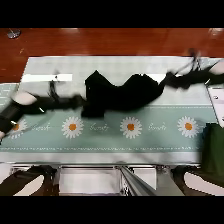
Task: Fold the shirts.
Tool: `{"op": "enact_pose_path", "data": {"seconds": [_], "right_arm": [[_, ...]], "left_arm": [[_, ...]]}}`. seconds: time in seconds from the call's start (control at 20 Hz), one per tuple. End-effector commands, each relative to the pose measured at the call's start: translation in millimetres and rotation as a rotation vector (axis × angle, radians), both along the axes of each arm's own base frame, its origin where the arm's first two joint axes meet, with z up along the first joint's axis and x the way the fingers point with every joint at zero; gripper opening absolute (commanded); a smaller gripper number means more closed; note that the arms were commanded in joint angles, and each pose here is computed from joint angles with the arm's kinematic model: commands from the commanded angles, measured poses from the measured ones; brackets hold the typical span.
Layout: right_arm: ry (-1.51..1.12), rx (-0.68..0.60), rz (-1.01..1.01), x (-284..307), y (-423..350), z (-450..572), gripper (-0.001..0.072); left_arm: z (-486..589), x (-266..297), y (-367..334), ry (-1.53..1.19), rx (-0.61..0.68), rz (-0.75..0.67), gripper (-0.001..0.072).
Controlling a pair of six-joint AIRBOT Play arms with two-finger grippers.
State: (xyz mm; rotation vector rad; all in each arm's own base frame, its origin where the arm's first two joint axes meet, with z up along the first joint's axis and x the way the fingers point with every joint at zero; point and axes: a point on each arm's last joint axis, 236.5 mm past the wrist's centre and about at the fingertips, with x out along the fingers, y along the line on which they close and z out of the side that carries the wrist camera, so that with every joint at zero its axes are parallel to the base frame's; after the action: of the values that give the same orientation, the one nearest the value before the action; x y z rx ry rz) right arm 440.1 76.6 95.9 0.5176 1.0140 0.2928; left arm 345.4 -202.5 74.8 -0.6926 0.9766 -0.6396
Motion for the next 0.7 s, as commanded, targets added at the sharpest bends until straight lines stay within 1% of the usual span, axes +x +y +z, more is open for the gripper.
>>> {"op": "enact_pose_path", "data": {"seconds": [0.0, 0.1, 0.25, 0.45, 0.65], "right_arm": [[-0.448, -0.093, -0.022, 14, -16, 207, 0.0027], [-0.691, -0.128, -0.016, -19, -11, 312, 0.0027], [-0.948, -0.166, -0.023, -95, -3, 406, 0.0027], [-1.098, -0.253, -0.012, -198, 5, 447, 0.0028], [-1.161, -0.311, -0.005, -268, 11, 452, 0.0028]], "left_arm": [[182, 43, 45, -0.426, 0.012, 0.087, 0.0026], [282, 39, 65, -0.643, 0.050, 0.138, 0.0025], [382, -3, 77, -0.868, 0.175, 0.162, 0.0026], [447, -92, 73, -1.048, 0.338, 0.110, 0.0026], [472, -157, 77, -1.171, 0.397, 0.162, 0.0025]]}}
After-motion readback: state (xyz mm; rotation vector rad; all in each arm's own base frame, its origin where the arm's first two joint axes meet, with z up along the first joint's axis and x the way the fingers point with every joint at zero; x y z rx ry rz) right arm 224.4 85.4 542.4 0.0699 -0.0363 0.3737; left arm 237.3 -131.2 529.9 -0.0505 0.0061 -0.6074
